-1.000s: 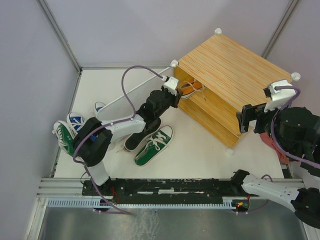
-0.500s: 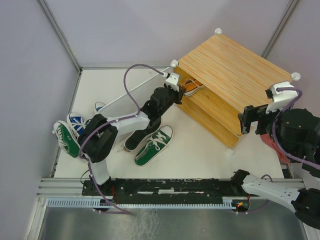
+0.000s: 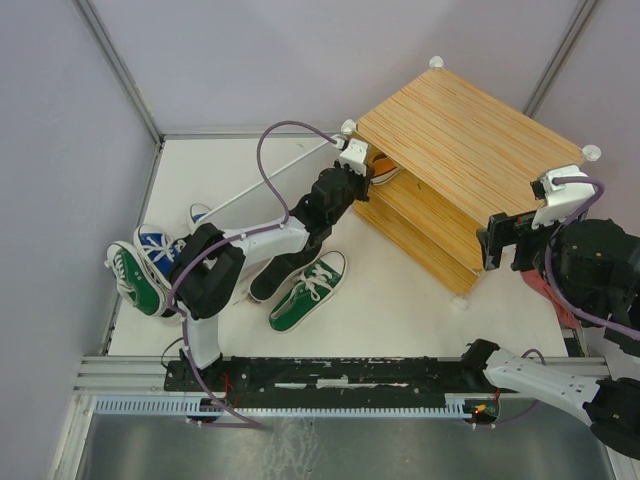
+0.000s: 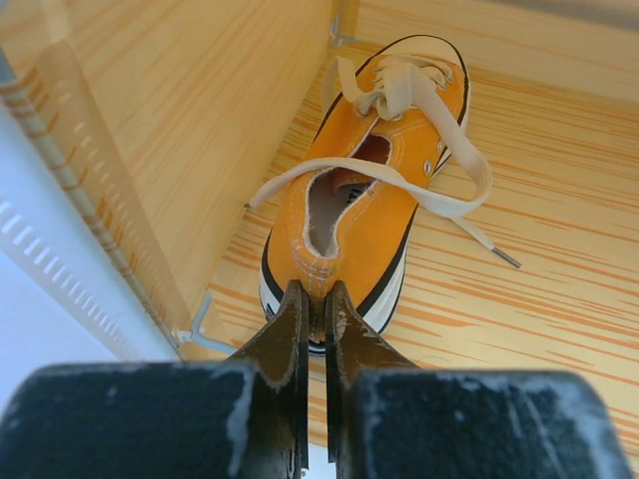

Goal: Place and organize the shoes in the shoe cabinet
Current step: Place the shoe in the shoe cabinet.

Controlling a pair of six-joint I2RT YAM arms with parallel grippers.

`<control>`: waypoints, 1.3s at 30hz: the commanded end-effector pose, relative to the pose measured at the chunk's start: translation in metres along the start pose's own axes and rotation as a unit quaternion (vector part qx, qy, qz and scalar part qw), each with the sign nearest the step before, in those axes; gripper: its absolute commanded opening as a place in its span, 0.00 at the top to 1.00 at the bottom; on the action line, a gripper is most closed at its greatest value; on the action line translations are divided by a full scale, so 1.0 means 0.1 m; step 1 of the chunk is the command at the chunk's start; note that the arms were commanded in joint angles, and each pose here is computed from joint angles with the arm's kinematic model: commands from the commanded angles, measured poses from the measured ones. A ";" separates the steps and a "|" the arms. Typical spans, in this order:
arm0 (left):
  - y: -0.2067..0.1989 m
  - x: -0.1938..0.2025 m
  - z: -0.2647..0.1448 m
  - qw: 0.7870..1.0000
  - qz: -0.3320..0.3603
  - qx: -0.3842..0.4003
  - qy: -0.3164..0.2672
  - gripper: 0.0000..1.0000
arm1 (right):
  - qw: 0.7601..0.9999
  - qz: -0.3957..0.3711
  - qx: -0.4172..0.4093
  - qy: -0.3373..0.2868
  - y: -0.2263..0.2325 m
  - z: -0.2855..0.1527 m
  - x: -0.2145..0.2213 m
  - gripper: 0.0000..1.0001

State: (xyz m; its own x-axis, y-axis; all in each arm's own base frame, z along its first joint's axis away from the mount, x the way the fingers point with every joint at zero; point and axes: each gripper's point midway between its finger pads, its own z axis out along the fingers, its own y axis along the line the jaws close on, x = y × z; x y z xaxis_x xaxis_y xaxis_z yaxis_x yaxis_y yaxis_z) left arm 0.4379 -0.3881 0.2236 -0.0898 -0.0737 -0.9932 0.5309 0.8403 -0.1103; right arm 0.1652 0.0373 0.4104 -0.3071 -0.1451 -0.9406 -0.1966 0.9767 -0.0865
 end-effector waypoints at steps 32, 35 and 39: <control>0.32 -0.30 -0.14 0.990 0.024 -0.116 -0.075 0.60 | 1.000 0.013 0.014 -0.002 -0.06 -0.01 0.06 0.01; 0.28 -0.36 -0.21 0.991 0.021 -0.107 -0.079 0.43 | 1.000 0.015 0.014 -0.003 -0.06 -0.02 0.06 0.01; 0.17 -0.42 -0.33 0.994 0.027 -0.082 -0.073 0.07 | 1.000 0.016 0.013 -0.006 -0.07 -0.03 0.06 0.01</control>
State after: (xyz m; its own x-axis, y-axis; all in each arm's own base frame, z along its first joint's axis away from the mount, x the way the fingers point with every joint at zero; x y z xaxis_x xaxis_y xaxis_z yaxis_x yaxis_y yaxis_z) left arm 0.4374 -0.3559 0.2118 -0.0241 -0.0375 -0.9990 0.3499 0.9358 -0.0436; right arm 0.1621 0.0338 0.3999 -0.3243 -0.1468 -0.9345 -0.1899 0.9779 -0.0877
